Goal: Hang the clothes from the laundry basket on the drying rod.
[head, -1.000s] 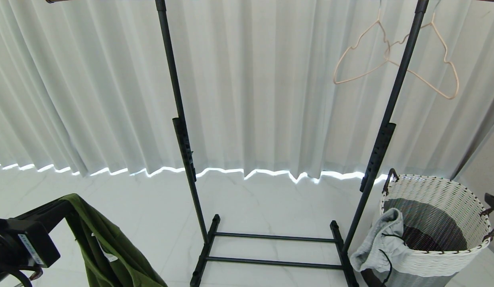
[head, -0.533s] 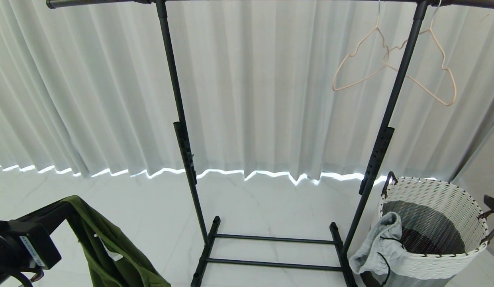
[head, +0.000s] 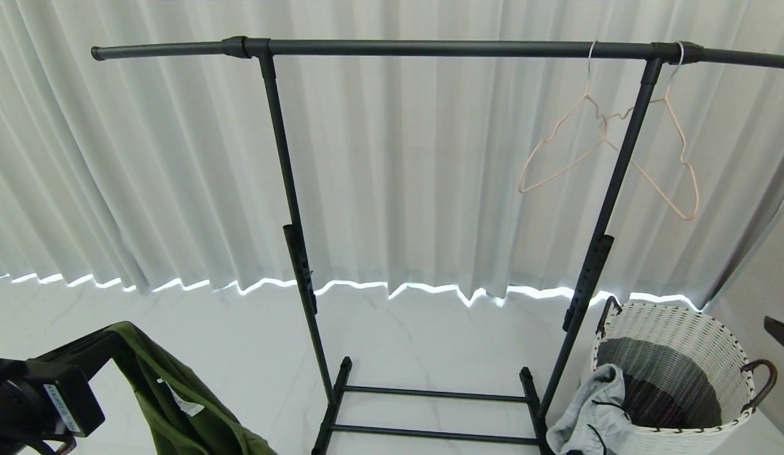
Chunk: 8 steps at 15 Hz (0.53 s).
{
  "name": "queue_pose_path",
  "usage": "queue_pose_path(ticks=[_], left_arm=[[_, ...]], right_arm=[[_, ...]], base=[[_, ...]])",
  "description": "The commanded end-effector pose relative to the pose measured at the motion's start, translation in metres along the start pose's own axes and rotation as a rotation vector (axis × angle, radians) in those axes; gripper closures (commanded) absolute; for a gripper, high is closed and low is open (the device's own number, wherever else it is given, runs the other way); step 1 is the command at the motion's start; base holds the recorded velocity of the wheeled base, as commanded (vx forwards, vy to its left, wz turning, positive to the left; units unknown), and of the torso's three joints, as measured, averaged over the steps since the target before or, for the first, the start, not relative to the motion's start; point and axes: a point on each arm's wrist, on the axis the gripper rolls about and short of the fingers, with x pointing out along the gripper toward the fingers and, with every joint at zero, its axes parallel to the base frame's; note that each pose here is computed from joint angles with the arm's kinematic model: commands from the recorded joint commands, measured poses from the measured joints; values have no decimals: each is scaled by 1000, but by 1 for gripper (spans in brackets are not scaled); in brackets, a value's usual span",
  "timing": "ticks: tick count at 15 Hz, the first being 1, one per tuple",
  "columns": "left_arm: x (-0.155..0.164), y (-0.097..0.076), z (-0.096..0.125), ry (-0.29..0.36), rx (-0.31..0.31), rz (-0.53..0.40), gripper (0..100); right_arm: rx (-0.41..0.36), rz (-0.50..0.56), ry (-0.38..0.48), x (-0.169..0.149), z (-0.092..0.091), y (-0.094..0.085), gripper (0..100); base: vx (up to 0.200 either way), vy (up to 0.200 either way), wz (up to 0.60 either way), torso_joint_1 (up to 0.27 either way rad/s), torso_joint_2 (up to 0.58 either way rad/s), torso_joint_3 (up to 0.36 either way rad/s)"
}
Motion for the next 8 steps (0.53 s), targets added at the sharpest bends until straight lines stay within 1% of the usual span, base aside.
queue_pose_path(ticks=[1, 2, 3, 8], left_arm=[[0, 0, 0, -2, 0, 0, 100], [0, 0, 0, -2, 0, -2, 100], [1, 0, -2, 12, 47, -1, 100], [0, 0, -2, 1, 51, -3, 100]], right_arm=[[0, 0, 1, 0, 0, 0, 0], [1, 1, 2, 0, 0, 0, 0], [1, 1, 4, 1, 0, 0, 0], [0, 0, -1, 0, 0, 0, 0]], base=[[0, 0, 0, 154, -456, -305], [0, 0, 0, 168, -466, -310], [0, 0, 0, 173, -476, -300], [0, 0, 0, 189, -480, -292]])
